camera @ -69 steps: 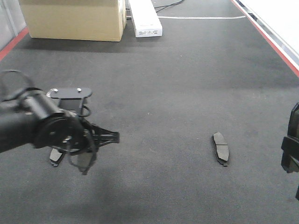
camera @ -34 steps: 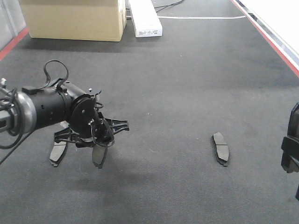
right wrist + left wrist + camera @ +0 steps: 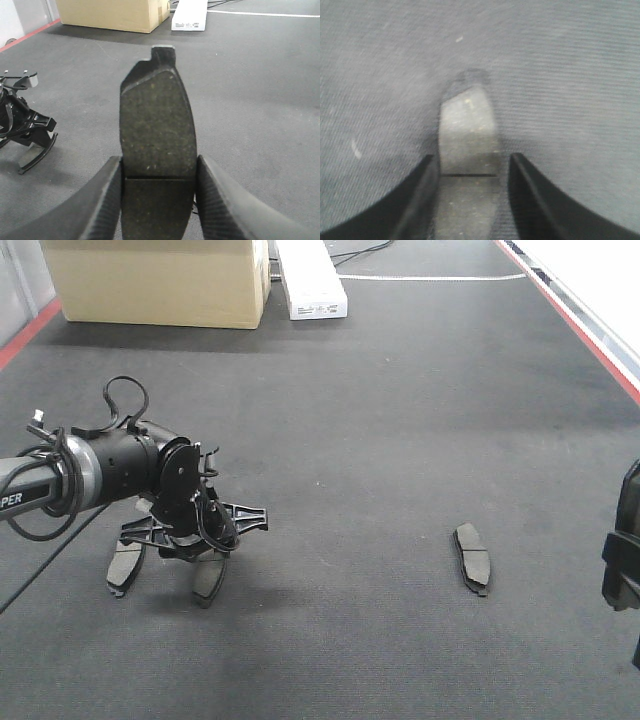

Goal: Move and align brake pads A on conveyor
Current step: 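Open the left gripper to release the pad and lift away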

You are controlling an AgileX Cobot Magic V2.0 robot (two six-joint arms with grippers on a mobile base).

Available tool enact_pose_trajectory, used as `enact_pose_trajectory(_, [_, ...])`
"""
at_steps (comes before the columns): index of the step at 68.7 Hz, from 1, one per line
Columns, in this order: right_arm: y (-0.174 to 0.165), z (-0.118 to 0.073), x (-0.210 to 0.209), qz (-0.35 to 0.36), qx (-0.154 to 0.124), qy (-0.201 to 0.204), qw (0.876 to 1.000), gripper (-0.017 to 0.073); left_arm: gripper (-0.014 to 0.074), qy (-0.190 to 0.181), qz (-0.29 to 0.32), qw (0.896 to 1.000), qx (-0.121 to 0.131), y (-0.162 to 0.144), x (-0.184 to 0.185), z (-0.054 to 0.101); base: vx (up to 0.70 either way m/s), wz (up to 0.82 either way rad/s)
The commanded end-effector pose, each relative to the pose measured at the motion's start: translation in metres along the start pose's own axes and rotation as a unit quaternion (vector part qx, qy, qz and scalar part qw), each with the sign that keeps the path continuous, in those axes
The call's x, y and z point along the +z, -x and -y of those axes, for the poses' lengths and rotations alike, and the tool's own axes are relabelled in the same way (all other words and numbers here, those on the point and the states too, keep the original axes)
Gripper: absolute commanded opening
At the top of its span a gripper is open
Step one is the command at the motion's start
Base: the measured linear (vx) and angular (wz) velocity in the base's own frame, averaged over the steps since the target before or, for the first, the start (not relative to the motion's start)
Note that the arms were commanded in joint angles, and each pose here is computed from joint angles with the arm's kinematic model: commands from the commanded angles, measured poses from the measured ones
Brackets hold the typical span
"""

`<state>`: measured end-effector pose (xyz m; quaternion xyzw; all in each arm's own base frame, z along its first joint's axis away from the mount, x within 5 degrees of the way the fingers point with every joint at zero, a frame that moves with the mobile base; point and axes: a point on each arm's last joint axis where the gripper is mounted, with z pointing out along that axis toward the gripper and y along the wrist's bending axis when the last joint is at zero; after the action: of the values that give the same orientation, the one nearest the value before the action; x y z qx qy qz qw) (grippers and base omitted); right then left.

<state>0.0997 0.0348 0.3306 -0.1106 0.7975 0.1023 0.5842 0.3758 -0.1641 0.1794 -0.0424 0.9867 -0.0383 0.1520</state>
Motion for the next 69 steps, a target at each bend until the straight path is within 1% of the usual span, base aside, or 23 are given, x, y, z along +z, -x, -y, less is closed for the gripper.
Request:
enact_pose_trajectory(1, [0.018,-0.002,-0.004,0.06,-0.01,0.012,0.998,-0.0007,0.0382,-0.026,0.05,0.998,0.008,0.012,-0.032,0.004,0.0,0.0])
enact_pose_trajectory(7, [0.018,-0.002,-0.004,0.06,-0.01,0.012,0.998,-0.0007,0.0401,-0.022,0.054,0.998,0.02,0.012,-0.04,0.003,0.0,0.0])
enact_pose_trajectory(12, [0.018,-0.002,-0.004,0.06,-0.01,0.012,0.998,-0.0007,0.0405,-0.023,0.073,0.997,0.028,0.014,-0.055,0.001,0.0,0.0])
enact_pose_trajectory(19, [0.018,-0.002,-0.004,0.06,-0.01,0.012,0.998,-0.0007,0.0404,-0.035,0.119,0.992,0.033,0.016,-0.092,-0.003,0.0,0.0])
enact_pose_trajectory(25, [0.018,-0.002,-0.004,0.06,-0.01,0.012,0.998,-0.0007,0.0404,-0.037,0.169,0.984,0.043,0.013,-0.134,-0.011,0.0,0.0])
enact_pose_trajectory(27, [0.018,-0.002,-0.004,0.06,-0.01,0.012,0.998,-0.0007,0.0404,-0.035,0.178,0.982,0.047,0.012,-0.142,-0.013,0.0,0.0])
enact_pose_trajectory(32, [0.018,-0.002,-0.004,0.06,-0.01,0.012,0.998,-0.0007,0.0404,-0.031,0.218,0.973,0.068,0.004,-0.174,-0.023,0.0,0.0])
enact_pose_trajectory(39, [0.018,-0.002,-0.004,0.06,-0.01,0.012,0.998,-0.0007,0.04,-0.025,0.261,0.962,0.081,-0.013,-0.204,-0.038,0.0,0.0])
enact_pose_trajectory(45, [0.018,-0.002,-0.004,0.06,-0.01,0.012,0.998,-0.0007,0.0397,-0.029,0.291,0.952,0.093,-0.033,-0.225,-0.052,0.0,0.0])
enact_pose_trajectory(53, [0.018,-0.002,-0.004,0.06,-0.01,0.012,0.998,-0.0007,0.0397,-0.04,0.321,0.94,0.104,-0.06,-0.244,-0.067,0.0,0.0])
enact_pose_trajectory(56, [0.018,-0.002,-0.004,0.06,-0.01,0.012,0.998,-0.0007,0.0397,-0.047,0.337,0.934,0.106,-0.072,-0.252,-0.074,0.0,0.0])
enact_pose_trajectory(61, [0.018,-0.002,-0.004,0.06,-0.01,0.012,0.998,-0.0007,0.0397,-0.055,0.362,0.923,0.118,-0.093,-0.26,-0.085,0.0,0.0])
enact_pose_trajectory(65, [0.018,-0.002,-0.004,0.06,-0.01,0.012,0.998,-0.0007,0.0397,-0.058,0.372,0.917,0.129,-0.107,-0.261,-0.092,0.0,0.0])
enact_pose_trajectory(66, [0.018,-0.002,-0.004,0.06,-0.01,0.012,0.998,-0.0007,0.0397,-0.062,0.38,0.914,0.129,-0.113,-0.264,-0.095,0.0,0.0])
enact_pose_trajectory(69, [0.018,-0.002,-0.004,0.06,-0.01,0.012,0.998,-0.0007,0.0397,-0.066,0.39,0.908,0.135,-0.124,-0.265,-0.101,0.0,0.0])
